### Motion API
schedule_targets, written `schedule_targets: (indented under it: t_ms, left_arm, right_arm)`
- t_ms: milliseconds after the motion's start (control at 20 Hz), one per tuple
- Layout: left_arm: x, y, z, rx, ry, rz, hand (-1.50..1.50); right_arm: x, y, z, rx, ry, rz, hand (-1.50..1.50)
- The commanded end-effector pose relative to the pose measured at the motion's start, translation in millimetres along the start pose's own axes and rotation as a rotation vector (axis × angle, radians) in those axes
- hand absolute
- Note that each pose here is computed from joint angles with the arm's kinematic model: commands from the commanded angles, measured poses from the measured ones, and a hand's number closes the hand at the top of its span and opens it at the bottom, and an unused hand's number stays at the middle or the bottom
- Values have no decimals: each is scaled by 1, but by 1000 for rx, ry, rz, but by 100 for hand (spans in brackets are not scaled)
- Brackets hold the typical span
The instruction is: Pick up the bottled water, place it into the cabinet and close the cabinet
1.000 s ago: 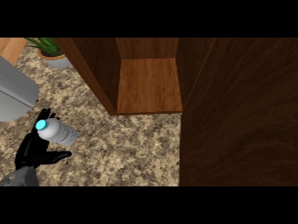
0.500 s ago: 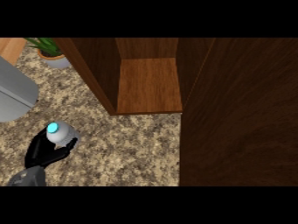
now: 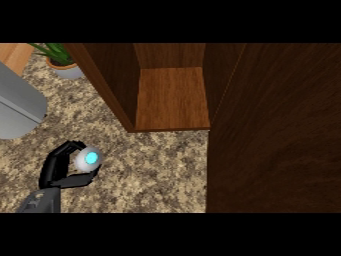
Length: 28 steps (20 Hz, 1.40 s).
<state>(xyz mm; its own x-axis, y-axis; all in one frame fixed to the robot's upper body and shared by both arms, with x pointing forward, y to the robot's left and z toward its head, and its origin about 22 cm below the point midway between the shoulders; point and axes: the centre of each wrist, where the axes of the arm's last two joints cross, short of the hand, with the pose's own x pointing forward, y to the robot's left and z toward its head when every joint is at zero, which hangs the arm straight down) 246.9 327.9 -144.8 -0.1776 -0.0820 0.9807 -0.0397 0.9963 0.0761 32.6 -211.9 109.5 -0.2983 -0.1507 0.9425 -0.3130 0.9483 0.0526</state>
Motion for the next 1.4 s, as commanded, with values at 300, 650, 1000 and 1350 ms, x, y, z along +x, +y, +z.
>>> schedule_targets:
  t_ms: [300,650,1000,1350]
  left_arm:
    - [-10,-92,9,-116,-10,79,150]
    - [0,-119,1,-162,-37,153,150]
    - [50,-172,-52,-149,-51,154,150]
    - [97,-217,-74,-143,4,147,150]
  right_arm:
    - [37,-1,-4,-15,-24,32,-150]
    - [41,4,0,-7,-28,34,-150]
    - [25,-4,2,3,-40,28,-150]
    - [30,-11,4,-26,-49,34,-150]
